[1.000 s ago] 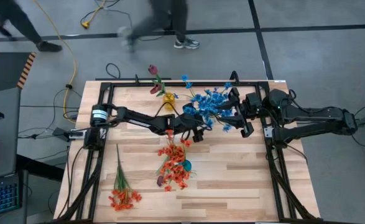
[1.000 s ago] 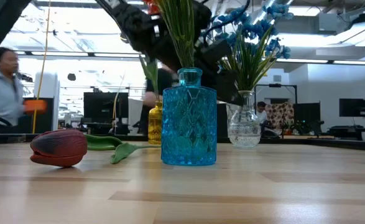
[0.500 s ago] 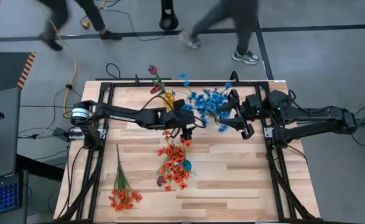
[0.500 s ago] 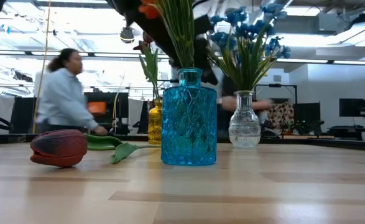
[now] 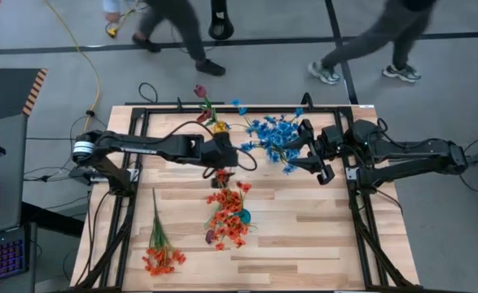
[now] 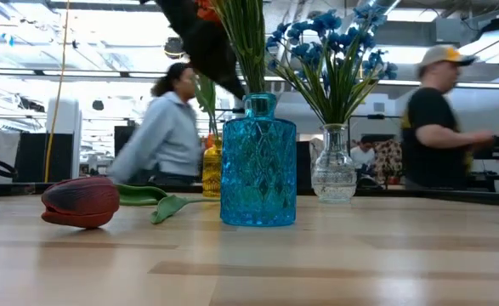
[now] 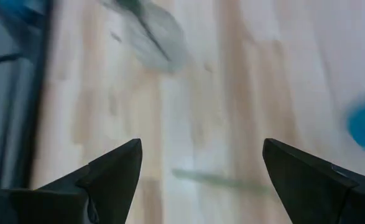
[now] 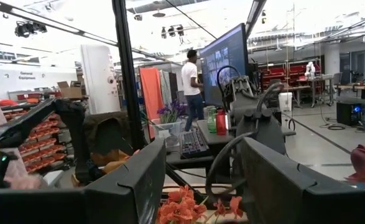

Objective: Sort flowers into vase by color
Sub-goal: Put the red flower into the yellow vase

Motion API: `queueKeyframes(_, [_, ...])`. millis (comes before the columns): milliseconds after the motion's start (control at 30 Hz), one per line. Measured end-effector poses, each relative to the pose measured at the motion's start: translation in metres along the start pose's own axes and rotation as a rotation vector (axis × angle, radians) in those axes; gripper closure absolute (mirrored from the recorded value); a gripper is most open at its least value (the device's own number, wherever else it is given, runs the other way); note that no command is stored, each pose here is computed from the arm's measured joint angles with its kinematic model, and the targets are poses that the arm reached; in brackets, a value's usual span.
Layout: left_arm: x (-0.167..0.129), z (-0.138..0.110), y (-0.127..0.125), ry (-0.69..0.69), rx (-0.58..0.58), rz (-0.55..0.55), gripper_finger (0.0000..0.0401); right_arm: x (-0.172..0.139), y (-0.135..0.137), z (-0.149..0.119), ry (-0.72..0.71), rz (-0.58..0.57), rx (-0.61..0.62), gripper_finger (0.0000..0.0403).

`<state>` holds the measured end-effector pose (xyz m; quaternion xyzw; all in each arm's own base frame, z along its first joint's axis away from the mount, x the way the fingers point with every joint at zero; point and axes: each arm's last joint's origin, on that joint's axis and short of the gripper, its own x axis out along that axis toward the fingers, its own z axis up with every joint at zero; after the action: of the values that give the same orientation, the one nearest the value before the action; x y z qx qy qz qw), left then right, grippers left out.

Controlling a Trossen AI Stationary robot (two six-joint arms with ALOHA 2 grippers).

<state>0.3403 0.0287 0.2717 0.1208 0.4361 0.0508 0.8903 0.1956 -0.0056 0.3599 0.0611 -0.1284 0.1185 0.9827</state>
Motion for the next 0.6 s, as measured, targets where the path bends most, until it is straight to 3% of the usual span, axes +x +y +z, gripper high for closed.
queueKeyframes(200, [-0.027, -0.016, -0.009, 0.111, 0.088, -0.189, 0.0078, -0.012, 0.008, 0.005, 0.023, 0.015, 0.012, 0.0168])
queueKeyframes(433, [-0.031, -0.019, -0.018, 0.14, -0.021, -0.203, 0.0078, -0.021, 0.02, 0.008, 0.053, 0.06, 0.031, 0.0168])
queueKeyframes(600, [-0.019, -0.039, -0.038, 0.216, 0.055, -0.255, 0.0079, -0.02, 0.025, 0.001, 0.117, 0.082, 0.054, 0.0168])
